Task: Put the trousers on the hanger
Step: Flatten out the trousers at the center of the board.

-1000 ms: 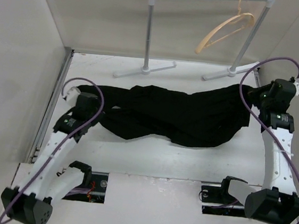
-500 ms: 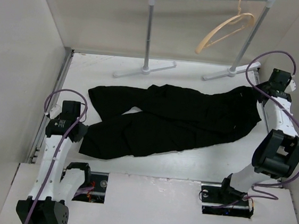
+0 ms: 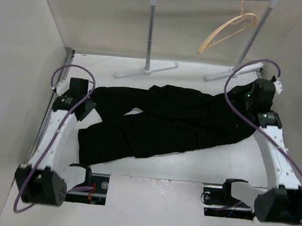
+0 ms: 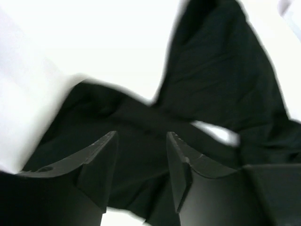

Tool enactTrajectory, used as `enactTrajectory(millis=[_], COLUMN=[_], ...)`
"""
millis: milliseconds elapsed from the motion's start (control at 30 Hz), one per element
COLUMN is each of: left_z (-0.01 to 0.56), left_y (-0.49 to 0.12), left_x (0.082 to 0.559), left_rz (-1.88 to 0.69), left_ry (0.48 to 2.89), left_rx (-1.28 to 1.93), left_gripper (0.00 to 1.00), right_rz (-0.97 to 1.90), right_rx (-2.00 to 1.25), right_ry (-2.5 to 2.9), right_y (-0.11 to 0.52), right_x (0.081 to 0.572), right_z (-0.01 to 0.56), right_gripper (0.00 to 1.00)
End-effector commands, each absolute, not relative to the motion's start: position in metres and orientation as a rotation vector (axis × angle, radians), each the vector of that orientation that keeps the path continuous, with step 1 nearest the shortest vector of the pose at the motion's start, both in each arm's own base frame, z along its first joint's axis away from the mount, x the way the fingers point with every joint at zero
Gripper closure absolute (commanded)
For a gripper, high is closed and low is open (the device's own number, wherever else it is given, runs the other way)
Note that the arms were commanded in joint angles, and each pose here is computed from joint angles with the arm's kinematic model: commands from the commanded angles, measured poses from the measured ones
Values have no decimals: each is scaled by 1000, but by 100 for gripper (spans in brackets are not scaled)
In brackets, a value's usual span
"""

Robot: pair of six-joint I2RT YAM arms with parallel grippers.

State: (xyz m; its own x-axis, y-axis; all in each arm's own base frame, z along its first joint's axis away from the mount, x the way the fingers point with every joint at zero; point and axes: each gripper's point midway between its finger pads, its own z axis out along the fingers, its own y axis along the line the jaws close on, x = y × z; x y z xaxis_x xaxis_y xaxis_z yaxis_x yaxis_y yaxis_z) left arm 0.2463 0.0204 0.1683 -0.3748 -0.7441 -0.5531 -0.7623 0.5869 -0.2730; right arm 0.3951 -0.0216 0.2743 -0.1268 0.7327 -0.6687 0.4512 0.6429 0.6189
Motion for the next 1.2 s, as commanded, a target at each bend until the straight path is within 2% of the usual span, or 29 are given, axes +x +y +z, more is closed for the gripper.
enactTrajectory(millis=[0, 33, 67, 133, 300, 400, 600, 767, 967, 1033, 1167], left_z=[147, 136, 128, 112, 81, 66, 54, 61, 32, 28, 42], left_y=[-5, -13, -19, -28, -41, -52, -37, -20, -32, -36, -37], left_x=[310, 320, 326, 332, 347, 350, 322, 312, 319, 326, 334], left_rz=[-101, -127, -142, -146, -148, -156, -37, -8, -40, -70, -113], left_ry=[2198, 2233, 2259, 2296, 2365, 2418, 2422, 2343, 2428, 2416, 2372], left_rx=[-1158, -1155, -1156, -1153, -1122, -1108, -1143, -1167, -1163, -1159, -1153], left_gripper=[60, 63, 65, 65, 60, 60, 62, 56, 57, 63, 89], right_rz=[337, 352, 368, 406, 511, 539, 559, 560, 571, 569, 555], right_rx=[906, 877, 866, 842, 781, 760, 721, 644, 598, 585, 544], right_ry=[1831, 1877, 1916, 1975, 2116, 2182, 2260, 2336, 2374, 2401, 2454], right_y=[14, 25, 34, 45, 72, 86, 103, 121, 139, 145, 161], right_x=[364, 350, 334, 306, 241, 219, 206, 202, 208, 210, 214], right_z=[242, 227, 212, 188, 143, 126, 112, 105, 97, 90, 73], right_gripper=[78, 86, 89, 88, 57, 46, 36, 35, 34, 34, 40])
